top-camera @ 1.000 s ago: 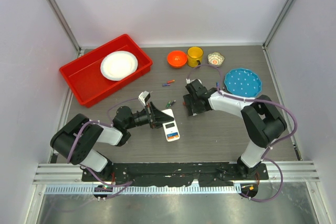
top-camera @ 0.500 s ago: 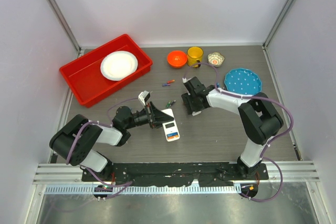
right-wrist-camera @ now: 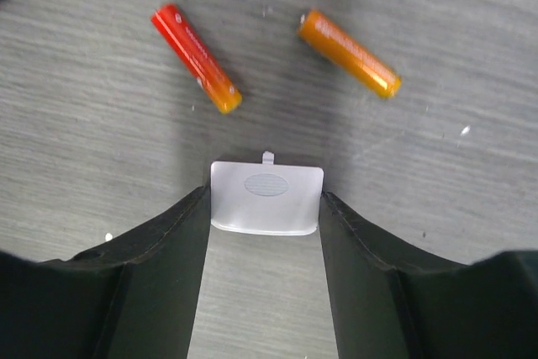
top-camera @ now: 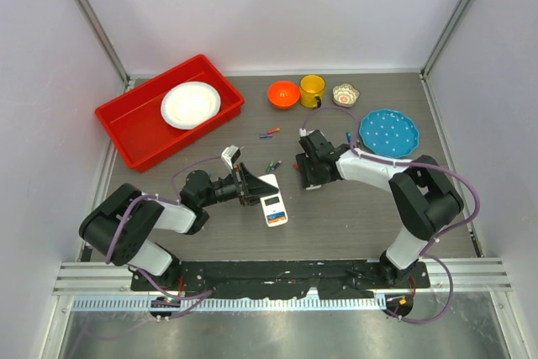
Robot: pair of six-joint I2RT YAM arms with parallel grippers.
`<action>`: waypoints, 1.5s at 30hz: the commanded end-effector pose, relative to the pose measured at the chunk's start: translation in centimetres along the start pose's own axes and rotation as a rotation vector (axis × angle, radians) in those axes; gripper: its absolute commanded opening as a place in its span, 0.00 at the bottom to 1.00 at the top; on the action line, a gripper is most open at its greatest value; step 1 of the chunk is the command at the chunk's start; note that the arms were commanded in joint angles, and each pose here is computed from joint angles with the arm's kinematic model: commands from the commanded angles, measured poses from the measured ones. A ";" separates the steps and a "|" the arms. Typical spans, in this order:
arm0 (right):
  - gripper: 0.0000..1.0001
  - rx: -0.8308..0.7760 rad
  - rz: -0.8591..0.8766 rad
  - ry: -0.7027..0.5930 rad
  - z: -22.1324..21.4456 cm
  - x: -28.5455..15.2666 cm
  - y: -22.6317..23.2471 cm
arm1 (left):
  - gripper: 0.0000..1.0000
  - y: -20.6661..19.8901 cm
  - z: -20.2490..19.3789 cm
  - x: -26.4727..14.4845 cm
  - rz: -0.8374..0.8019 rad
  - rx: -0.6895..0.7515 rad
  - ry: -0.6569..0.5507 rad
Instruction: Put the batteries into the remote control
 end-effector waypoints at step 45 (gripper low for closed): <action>0.28 0.092 -0.095 0.109 -5.7 -1.4 0.7 | 0.00 -4.5 -0.9 -0.3 -0.209 0.174 0.029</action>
Point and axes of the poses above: each gripper's point midway between its finger pads, its own x axis out along the fingers, its own y axis along the line the jaws close on, z = x × y, the point moved 3 cm from there along -x, back along the fingers, and after that the axes turned 12 degrees about -x, right-handed, at the moved point
